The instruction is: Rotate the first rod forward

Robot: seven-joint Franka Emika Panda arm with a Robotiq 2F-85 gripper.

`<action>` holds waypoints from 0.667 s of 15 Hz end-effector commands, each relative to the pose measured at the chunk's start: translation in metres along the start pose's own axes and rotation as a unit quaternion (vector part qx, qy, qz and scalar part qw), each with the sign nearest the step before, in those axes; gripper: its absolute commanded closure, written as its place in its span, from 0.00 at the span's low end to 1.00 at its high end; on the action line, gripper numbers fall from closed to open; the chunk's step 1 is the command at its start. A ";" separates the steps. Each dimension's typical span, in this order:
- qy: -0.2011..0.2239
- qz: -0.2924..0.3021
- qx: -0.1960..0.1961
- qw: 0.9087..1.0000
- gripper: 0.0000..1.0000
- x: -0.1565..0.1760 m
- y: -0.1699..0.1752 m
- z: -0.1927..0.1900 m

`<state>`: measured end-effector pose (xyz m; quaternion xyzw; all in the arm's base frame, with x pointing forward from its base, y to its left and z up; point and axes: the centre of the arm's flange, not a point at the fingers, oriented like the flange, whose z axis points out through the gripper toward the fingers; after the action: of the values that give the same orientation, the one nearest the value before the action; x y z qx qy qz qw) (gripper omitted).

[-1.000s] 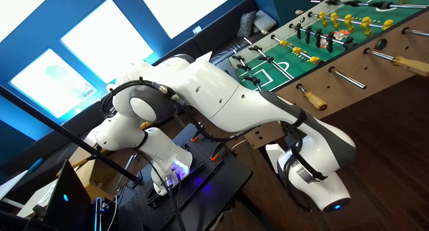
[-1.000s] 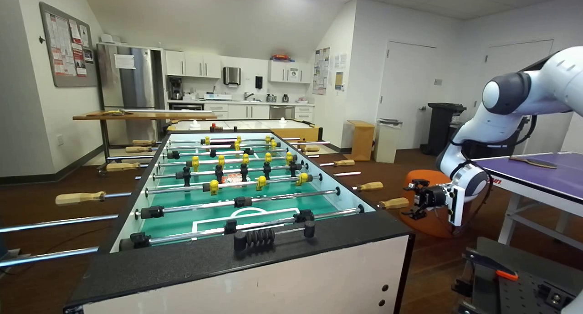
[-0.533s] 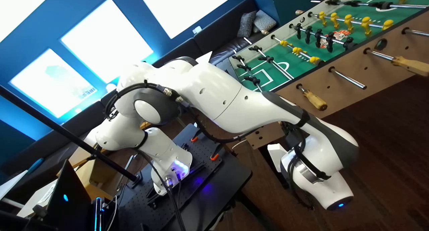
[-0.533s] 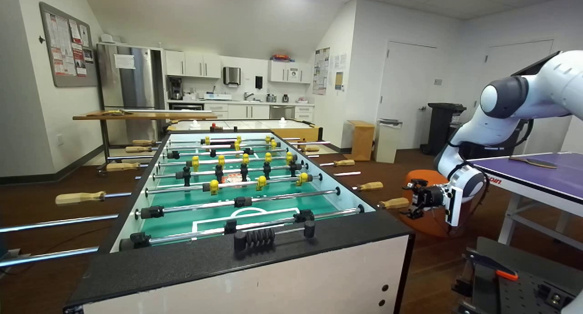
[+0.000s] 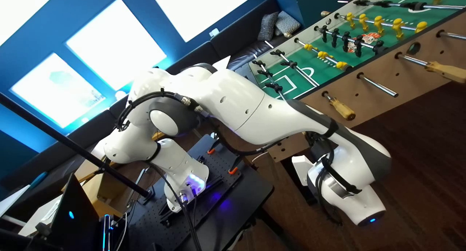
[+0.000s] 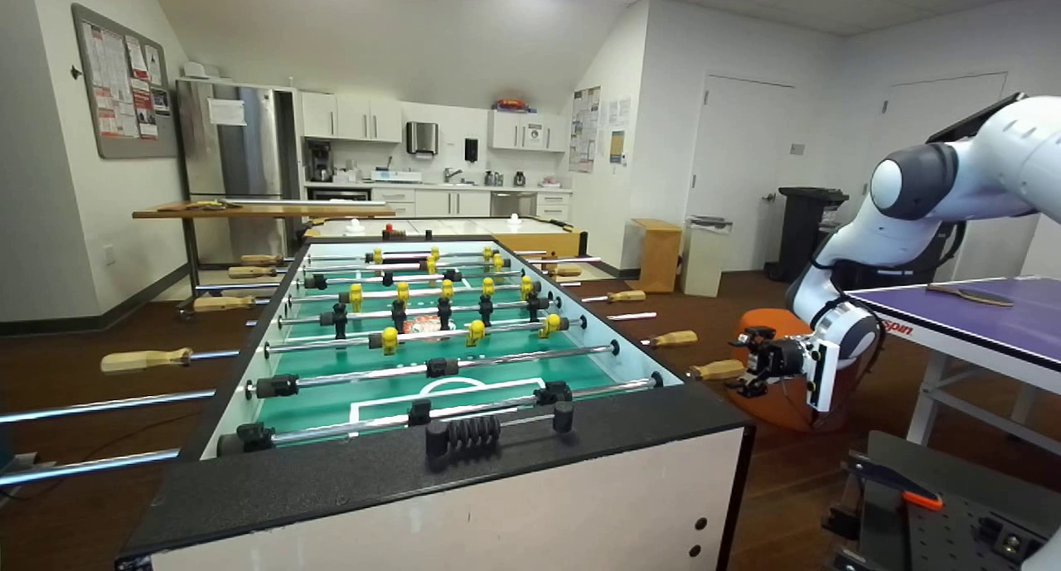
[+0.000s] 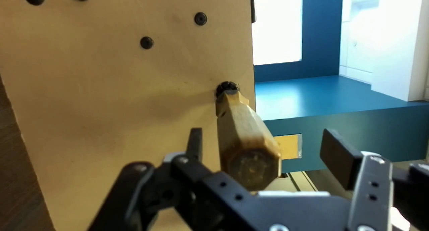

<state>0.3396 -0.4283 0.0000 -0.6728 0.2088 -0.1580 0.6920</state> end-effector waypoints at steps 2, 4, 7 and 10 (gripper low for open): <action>-0.008 -0.005 0.015 1.000 0.49 0.006 -0.001 0.004; -0.007 -0.003 0.015 1.000 0.64 0.006 0.001 0.003; -0.005 0.000 0.014 1.000 0.84 0.005 0.007 0.001; -0.018 0.024 0.011 0.999 0.85 0.005 0.002 0.001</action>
<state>0.3392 -0.4284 -0.0104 -0.6754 0.2089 -0.1512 0.6909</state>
